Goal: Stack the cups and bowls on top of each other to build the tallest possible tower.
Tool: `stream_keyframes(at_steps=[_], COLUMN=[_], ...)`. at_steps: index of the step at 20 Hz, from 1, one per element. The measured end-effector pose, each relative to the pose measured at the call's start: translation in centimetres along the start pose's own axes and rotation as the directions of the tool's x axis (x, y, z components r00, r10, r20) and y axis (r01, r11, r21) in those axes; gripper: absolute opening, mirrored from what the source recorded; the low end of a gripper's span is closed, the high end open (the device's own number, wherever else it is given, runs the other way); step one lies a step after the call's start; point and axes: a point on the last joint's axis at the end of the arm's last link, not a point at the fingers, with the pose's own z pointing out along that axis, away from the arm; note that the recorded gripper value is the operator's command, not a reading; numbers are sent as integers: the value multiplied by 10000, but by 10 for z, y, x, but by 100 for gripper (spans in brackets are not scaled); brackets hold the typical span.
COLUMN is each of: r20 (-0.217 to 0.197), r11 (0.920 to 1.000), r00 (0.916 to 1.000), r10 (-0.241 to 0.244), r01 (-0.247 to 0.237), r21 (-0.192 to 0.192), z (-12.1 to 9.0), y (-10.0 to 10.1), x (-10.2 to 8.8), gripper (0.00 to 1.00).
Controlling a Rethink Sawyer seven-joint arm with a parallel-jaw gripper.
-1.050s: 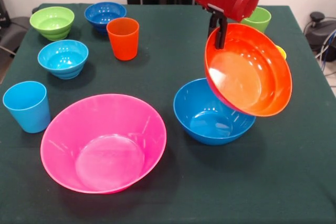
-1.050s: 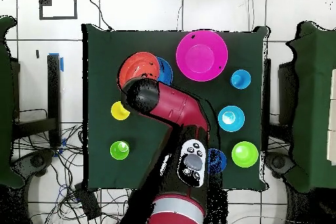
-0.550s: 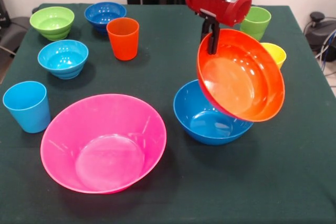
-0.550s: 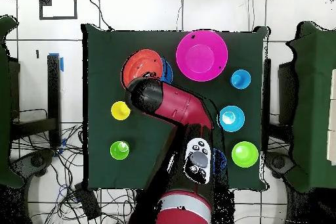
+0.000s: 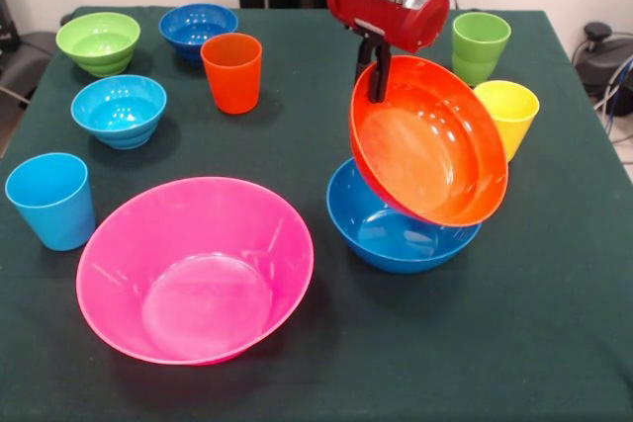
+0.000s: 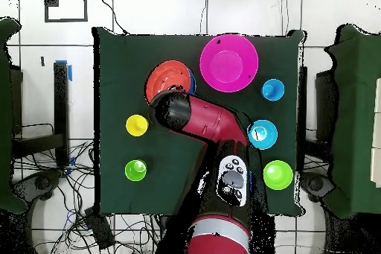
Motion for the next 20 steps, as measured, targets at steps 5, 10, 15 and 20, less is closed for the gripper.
stream_keyframes(at_steps=[5,10,15,20], r20=[-38,-105,-131,-160], r11=[9999,9999,9999,9998], r00=[9999,9999,9999,9998], r10=[-140,-101,-74,-97], r01=[140,100,72,95], r21=[-13,-86,-113,-153], z=[2,4,4,4], y=[0,1,0,3], x=[2,0,-1,1], gripper=[0,0,0,0])
